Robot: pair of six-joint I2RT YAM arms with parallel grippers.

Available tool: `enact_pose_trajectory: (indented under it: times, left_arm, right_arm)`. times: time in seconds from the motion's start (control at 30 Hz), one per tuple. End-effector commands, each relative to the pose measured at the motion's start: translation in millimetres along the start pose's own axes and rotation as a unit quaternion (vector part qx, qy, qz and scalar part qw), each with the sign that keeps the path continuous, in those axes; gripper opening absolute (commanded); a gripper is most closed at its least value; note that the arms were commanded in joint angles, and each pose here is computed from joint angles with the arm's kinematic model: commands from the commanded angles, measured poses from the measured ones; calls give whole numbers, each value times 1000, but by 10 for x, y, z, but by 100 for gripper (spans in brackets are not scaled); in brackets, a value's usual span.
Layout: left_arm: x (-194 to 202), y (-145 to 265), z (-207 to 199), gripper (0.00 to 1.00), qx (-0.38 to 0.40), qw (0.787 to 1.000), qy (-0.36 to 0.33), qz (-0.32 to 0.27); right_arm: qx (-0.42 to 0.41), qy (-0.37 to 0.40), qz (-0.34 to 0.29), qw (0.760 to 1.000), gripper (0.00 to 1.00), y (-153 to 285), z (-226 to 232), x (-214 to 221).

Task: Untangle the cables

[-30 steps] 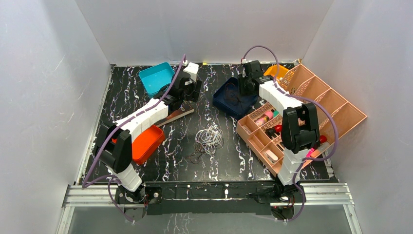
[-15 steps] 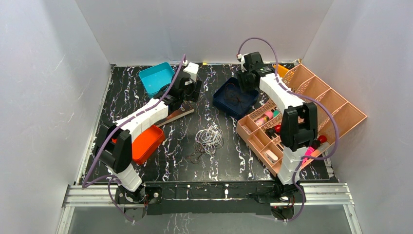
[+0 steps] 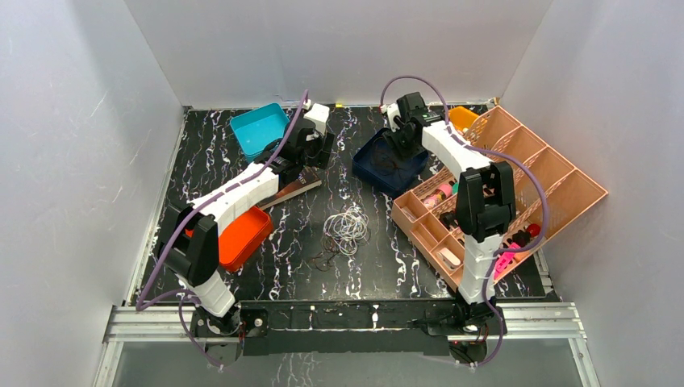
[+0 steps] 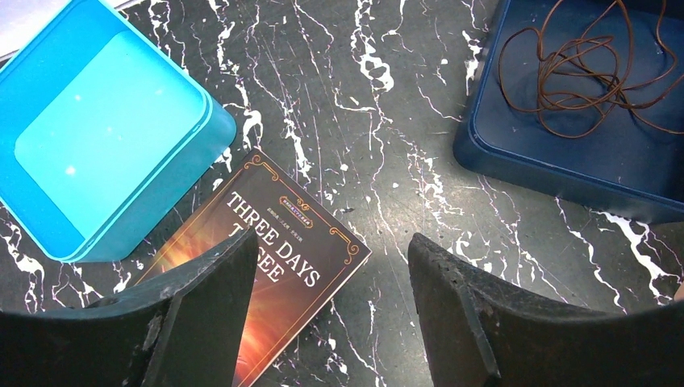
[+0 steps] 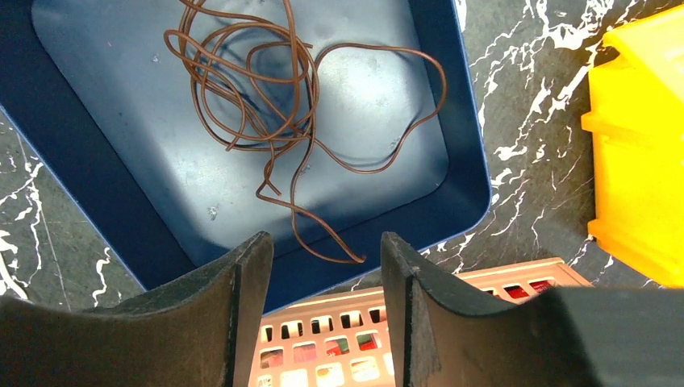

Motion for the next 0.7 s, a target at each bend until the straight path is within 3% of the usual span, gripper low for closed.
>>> enact_pose_trajectory:
  times: [0.0,0.13,0.43,0.67]
  left_arm:
    - [-120,105,49,67,-9,1000,2,-22]
    - [-133,119,54,67,-9,1000,2,-25]
    - [-147,137,60,67,-7,1000,3,-28]
    - [-164,151,69,67,-8,999,1,-31]
  right_arm:
    - [16,13,-7,1000,59,32,-41,-95]
    - [29,17,3,999,55,-20,-35,-82]
    - [17,-13,-31,999,28,-70,51,-144]
    - [-13,-48,-54,997,15,-159,158,-176]
Point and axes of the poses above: each gripper's point midway between its finger pads, its own y axis back along the fingers, its own z axis along the line the jaws close on, x = y × z, the point moved 10 cm from there along y, back along the fingers, and after that the axes turned 1 degree about y, right-handed, at the moved point
